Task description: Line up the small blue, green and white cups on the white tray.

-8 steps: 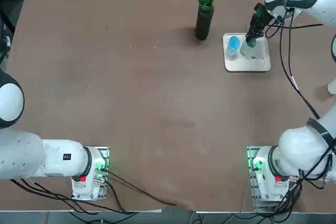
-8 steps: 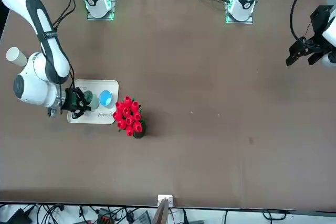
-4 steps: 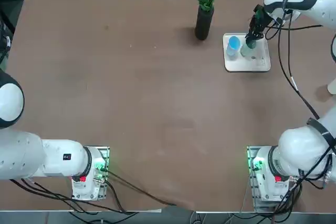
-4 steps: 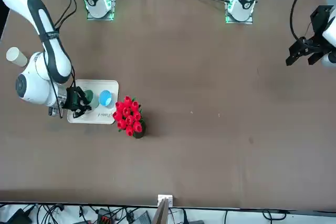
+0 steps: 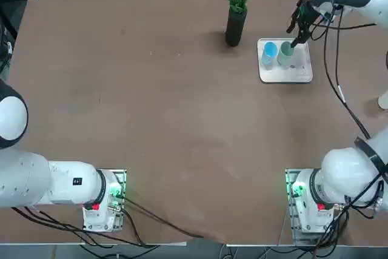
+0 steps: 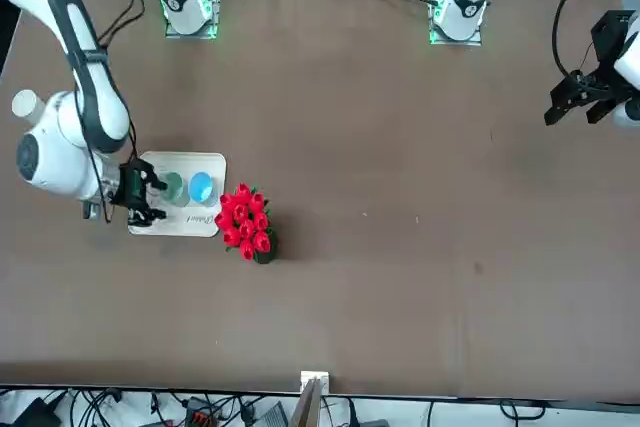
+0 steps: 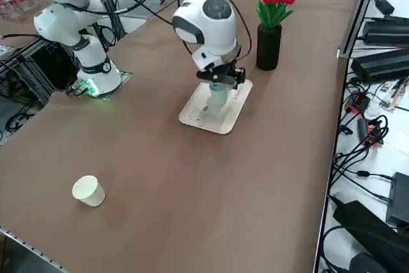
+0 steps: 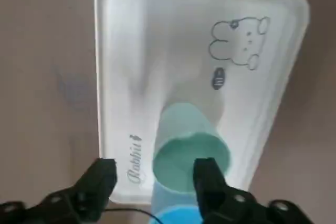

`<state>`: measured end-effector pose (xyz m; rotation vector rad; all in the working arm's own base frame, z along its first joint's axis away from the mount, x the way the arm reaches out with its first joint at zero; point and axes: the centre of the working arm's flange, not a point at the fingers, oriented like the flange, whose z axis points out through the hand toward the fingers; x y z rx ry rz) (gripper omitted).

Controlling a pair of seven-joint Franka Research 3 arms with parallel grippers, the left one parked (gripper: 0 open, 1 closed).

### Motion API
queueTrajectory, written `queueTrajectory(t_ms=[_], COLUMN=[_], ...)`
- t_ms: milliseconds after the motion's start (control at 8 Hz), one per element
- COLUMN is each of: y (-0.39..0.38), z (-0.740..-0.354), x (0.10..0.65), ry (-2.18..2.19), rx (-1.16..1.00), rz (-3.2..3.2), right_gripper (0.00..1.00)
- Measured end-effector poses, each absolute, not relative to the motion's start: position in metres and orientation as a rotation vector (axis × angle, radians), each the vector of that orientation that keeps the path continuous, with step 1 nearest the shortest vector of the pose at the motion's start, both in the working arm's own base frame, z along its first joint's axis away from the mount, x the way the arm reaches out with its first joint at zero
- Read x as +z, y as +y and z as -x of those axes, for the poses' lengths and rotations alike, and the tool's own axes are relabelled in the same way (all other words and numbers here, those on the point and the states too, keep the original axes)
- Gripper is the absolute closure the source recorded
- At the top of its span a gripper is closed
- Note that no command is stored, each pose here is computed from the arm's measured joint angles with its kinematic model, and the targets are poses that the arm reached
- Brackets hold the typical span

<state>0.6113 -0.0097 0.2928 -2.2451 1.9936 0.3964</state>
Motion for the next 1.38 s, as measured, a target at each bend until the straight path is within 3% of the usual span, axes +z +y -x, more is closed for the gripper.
queueTrajectory(t_ms=[250, 500, 875, 1375], y=[-0.046, -0.164, -0.344, -0.475], z=[-0.597, -0.571, -0.493, -0.419], x=[0.330, 0.344, 0.332, 0.315], ry=[1.932, 1.909, 1.942, 2.001], rx=[0.430, 0.409, 0.396, 0.298], rz=[2.424, 2.456, 2.412, 2.341], right_gripper=[0.00, 0.00, 0.00, 0.01])
